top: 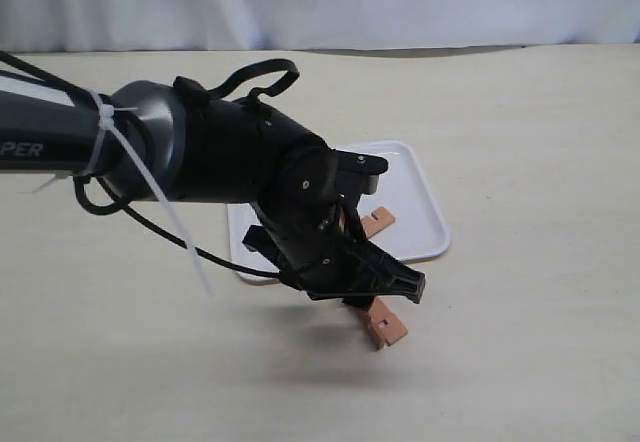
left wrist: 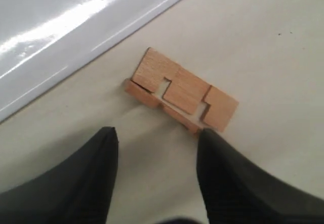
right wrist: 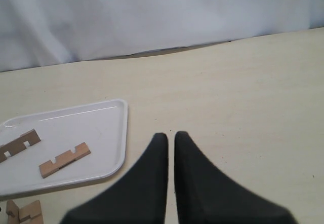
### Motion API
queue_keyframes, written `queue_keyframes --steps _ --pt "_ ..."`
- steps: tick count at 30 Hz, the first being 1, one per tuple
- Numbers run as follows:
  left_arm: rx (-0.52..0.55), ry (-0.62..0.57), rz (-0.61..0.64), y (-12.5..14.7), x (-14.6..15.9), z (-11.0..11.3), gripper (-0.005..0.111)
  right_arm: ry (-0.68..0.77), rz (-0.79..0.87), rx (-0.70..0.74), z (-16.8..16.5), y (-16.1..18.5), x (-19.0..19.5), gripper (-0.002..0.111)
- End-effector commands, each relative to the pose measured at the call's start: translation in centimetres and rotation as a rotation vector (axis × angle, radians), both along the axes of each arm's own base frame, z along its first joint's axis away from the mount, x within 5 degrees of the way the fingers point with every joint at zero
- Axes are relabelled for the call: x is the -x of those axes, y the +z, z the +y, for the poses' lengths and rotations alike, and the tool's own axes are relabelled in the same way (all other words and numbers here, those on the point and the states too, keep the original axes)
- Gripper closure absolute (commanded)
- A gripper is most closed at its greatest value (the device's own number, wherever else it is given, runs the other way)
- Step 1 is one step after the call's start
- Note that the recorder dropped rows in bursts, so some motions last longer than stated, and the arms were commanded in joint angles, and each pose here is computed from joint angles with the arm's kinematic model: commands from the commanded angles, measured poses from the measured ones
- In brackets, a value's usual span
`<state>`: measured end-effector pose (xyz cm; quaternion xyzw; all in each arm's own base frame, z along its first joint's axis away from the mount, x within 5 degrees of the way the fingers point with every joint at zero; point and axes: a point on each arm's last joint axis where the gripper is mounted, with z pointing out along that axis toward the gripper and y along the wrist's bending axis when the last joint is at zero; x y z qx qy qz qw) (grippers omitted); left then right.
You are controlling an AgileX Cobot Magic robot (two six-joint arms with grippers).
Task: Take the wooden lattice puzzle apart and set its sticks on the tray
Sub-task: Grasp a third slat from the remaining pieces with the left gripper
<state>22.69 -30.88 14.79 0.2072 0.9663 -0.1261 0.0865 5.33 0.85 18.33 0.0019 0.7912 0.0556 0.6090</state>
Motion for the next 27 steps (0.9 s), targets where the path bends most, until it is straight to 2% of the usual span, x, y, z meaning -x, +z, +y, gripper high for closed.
queue_keyframes --steps 1,6,15,16,19,21,27 --pt "-0.102 0.016 0.043 0.5 -0.5 -0.8 0.061 -0.008 -0.001 0.000 -0.1 -0.1 -0.1 0.104" --pt "-0.287 -0.008 -0.004 -1.0 -0.7 -3.1 0.061 -0.008 -0.001 0.000 -0.1 -0.1 -0.1 0.104" --pt "-0.225 0.005 -0.011 -0.4 -1.2 -4.3 0.061 -0.008 -0.001 0.000 -0.1 -0.1 -0.1 0.104" --pt "-0.235 0.005 -0.004 -0.6 -1.2 -4.2 0.060 -0.008 -0.001 0.000 -0.1 -0.1 -0.1 0.104" --pt "-0.230 0.015 0.001 -1.2 -1.2 -4.4 0.046 -0.008 -0.001 0.000 -0.1 -0.1 -0.1 0.104" --pt "-0.210 0.031 -0.008 -1.4 -1.4 -4.6 0.045 -0.008 -0.001 0.000 -0.1 -0.1 -0.1 0.104" --pt "-0.253 0.026 0.012 -3.1 -1.4 -4.5 0.045 -0.008 -0.001 0.000 -0.1 -0.1 -0.1 0.104"
